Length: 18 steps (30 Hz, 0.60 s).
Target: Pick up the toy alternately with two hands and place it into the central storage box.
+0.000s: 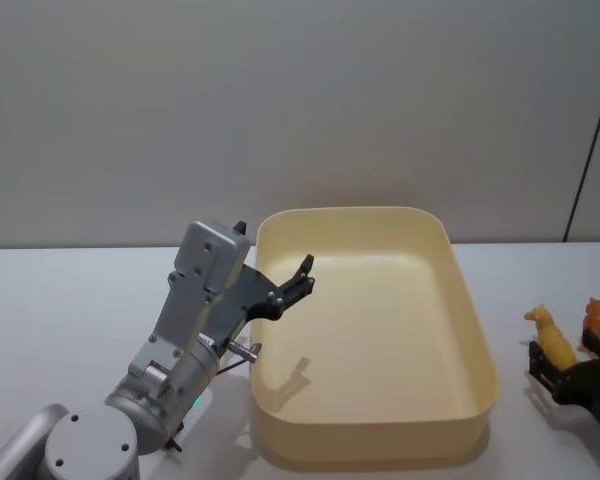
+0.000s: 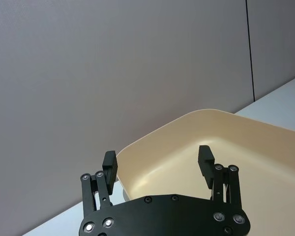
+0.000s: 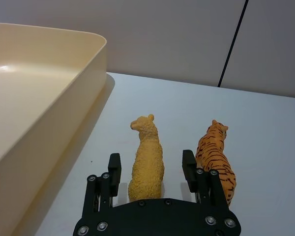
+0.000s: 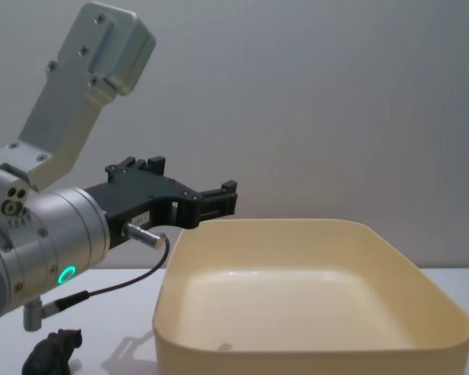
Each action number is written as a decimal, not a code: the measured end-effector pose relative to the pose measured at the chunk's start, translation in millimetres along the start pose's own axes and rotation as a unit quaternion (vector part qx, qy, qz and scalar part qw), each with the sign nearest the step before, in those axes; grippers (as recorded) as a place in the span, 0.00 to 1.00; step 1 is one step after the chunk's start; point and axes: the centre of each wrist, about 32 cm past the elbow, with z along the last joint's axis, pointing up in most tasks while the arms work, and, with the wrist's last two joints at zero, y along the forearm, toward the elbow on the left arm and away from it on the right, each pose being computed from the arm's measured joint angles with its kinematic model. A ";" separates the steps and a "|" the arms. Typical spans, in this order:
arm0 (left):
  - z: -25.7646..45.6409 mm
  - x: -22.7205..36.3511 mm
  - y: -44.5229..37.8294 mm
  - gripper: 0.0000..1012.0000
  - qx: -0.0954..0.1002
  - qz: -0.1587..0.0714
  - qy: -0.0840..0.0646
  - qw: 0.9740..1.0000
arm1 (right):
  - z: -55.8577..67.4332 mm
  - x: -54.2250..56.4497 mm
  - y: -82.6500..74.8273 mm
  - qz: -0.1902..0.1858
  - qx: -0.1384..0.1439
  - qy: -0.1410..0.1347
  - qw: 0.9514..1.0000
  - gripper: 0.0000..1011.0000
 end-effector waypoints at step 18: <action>0.0 0.0 0.0 0.99 0.000 0.000 0.000 1.000 | 0.1 -0.4 1.3 0.002 0.001 0.000 1.000 0.33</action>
